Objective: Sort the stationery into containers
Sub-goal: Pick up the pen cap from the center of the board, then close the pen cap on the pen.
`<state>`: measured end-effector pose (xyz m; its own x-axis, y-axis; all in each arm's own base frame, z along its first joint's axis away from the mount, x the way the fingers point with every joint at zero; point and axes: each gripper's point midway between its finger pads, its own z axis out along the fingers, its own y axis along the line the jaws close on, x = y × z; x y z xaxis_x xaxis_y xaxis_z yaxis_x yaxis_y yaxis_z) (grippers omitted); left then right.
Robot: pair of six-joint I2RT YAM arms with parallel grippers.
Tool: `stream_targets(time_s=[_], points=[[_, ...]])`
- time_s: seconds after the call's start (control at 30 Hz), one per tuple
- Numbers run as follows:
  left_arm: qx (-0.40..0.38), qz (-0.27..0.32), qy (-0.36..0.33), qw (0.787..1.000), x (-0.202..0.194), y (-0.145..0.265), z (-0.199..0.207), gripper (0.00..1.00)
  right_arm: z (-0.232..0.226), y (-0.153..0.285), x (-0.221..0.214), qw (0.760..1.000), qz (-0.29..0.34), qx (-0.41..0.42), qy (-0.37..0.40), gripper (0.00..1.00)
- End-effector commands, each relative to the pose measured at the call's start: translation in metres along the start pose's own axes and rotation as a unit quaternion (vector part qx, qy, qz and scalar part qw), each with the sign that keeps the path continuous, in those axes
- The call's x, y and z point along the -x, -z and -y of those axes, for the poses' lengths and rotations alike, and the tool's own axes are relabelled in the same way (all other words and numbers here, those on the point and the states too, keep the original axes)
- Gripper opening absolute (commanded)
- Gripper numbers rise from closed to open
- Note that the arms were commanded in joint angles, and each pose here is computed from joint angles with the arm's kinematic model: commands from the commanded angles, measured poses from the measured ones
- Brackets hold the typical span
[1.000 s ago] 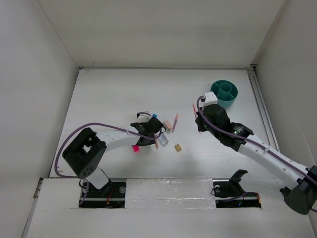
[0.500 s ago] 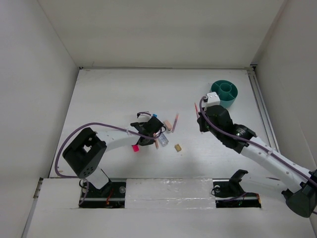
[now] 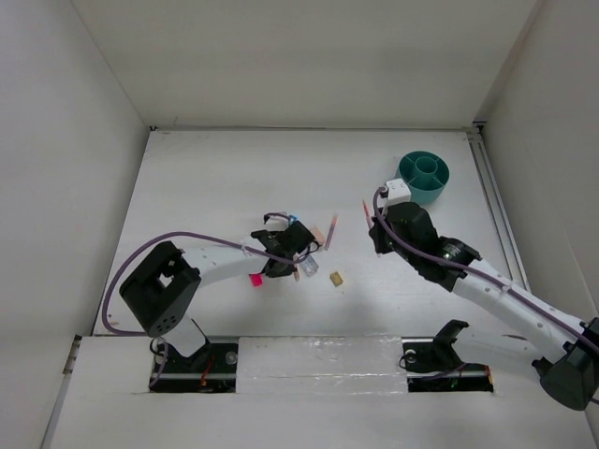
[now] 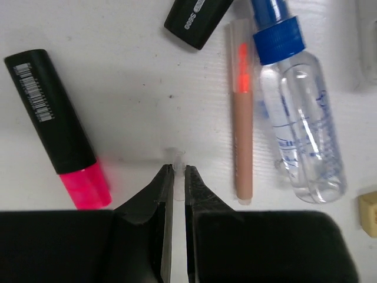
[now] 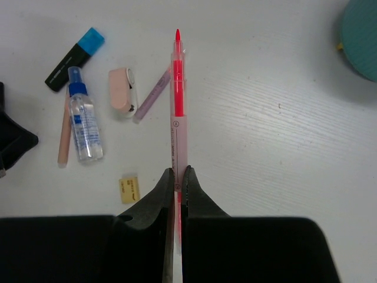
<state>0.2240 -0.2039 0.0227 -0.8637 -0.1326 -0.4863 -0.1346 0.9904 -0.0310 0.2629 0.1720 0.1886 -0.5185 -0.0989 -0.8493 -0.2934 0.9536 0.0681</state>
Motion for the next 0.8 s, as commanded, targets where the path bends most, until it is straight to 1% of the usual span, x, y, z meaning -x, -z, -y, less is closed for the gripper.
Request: stream_targets(time_s=[0.0, 0.03, 0.07, 0.1, 0.13, 0.17, 0.23, 0.27, 0.3, 0.33, 0.37, 0.4, 0.47, 0.5, 0.53, 0.6, 0.63, 0.67, 0.7, 0.73, 0.77], points=[[-0.008, 0.043, 0.023, 0.999, 0.037, 0.041, 0.005, 0.0, -0.025, -0.008, 0.009, 0.998, 0.025, 0.058, 0.0, 0.0], [-0.011, 0.057, 0.024, 0.998, 0.052, 0.049, 0.005, 0.0, -0.026, -0.012, 0.004, 0.998, 0.02, 0.064, -0.001, 0.0], [-0.039, 0.084, 0.035, 0.995, 0.079, 0.069, 0.015, 0.0, -0.035, -0.012, 0.003, 0.996, 0.019, 0.089, -0.001, 0.0], [-0.053, 0.092, 0.031, 0.994, 0.093, 0.078, 0.018, 0.0, -0.038, -0.015, -0.002, 0.995, 0.015, 0.099, -0.001, 0.0], [-0.072, 0.108, 0.03, 0.991, 0.11, 0.087, 0.023, 0.0, -0.041, -0.017, 0.004, 0.994, 0.028, 0.108, -0.006, 0.0], [-0.099, 0.123, 0.029, 0.987, 0.139, 0.101, 0.024, 0.0, -0.048, -0.016, 0.007, 0.991, 0.033, 0.127, -0.012, 0.0], [-0.156, 0.143, 0.025, 0.977, 0.17, 0.116, 0.037, 0.0, -0.058, -0.015, 0.012, 0.987, 0.044, 0.151, -0.026, 0.0], [-0.191, 0.139, 0.025, 0.971, 0.182, 0.124, 0.041, 0.0, -0.061, -0.015, 0.011, 0.986, 0.044, 0.159, -0.03, 0.0], [-0.225, 0.159, 0.02, 0.961, 0.203, 0.145, 0.049, 0.0, -0.067, -0.01, 0.017, 0.982, 0.054, 0.179, -0.037, 0.0], [-0.252, 0.17, 0.026, 0.952, 0.216, 0.157, 0.055, 0.0, -0.07, -0.009, 0.014, 0.979, 0.055, 0.189, -0.043, 0.0], [-0.271, 0.179, 0.029, 0.945, 0.225, 0.168, 0.059, 0.0, -0.076, -0.001, 0.027, 0.973, 0.082, 0.209, -0.061, 0.0], [-0.301, 0.196, 0.02, 0.933, 0.236, 0.189, 0.068, 0.0, -0.085, 0.004, 0.029, 0.966, 0.086, 0.235, -0.065, 0.0], [-0.318, 0.228, 0.001, 0.92, 0.254, 0.205, 0.076, 0.0, -0.092, 0.012, 0.034, 0.957, 0.101, 0.263, -0.074, 0.0], [-0.325, 0.233, -0.005, 0.917, 0.258, 0.21, 0.079, 0.0, -0.098, 0.016, 0.043, 0.95, 0.115, 0.278, -0.084, 0.0], [-0.337, 0.247, -0.009, 0.909, 0.268, 0.224, 0.083, 0.0, -0.103, 0.019, 0.042, 0.945, 0.114, 0.295, -0.086, 0.0], [-0.353, 0.251, -0.012, 0.901, 0.271, 0.23, 0.09, 0.0, -0.112, 0.023, 0.049, 0.933, 0.129, 0.321, -0.101, 0.0], [-0.373, 0.241, -0.02, 0.896, 0.26, 0.229, 0.09, 0.0, -0.118, 0.025, 0.049, 0.925, 0.129, 0.341, -0.105, 0.0], [-0.409, 0.269, -0.015, 0.872, 0.267, 0.241, 0.096, 0.0, -0.124, 0.024, 0.042, 0.921, 0.123, 0.354, -0.11, 0.0], [-0.435, 0.276, -0.015, 0.857, 0.261, 0.246, 0.099, 0.0, -0.128, 0.022, 0.04, 0.916, 0.121, 0.363, -0.118, 0.0], [-0.464, 0.276, -0.001, 0.842, 0.258, 0.25, 0.094, 0.0, -0.132, 0.029, 0.05, 0.905, 0.138, 0.381, -0.132, 0.0], [-0.477, 0.274, 0.009, 0.835, 0.243, 0.244, 0.083, 0.0, -0.137, 0.03, 0.046, 0.9, 0.134, 0.391, -0.136, 0.0]])
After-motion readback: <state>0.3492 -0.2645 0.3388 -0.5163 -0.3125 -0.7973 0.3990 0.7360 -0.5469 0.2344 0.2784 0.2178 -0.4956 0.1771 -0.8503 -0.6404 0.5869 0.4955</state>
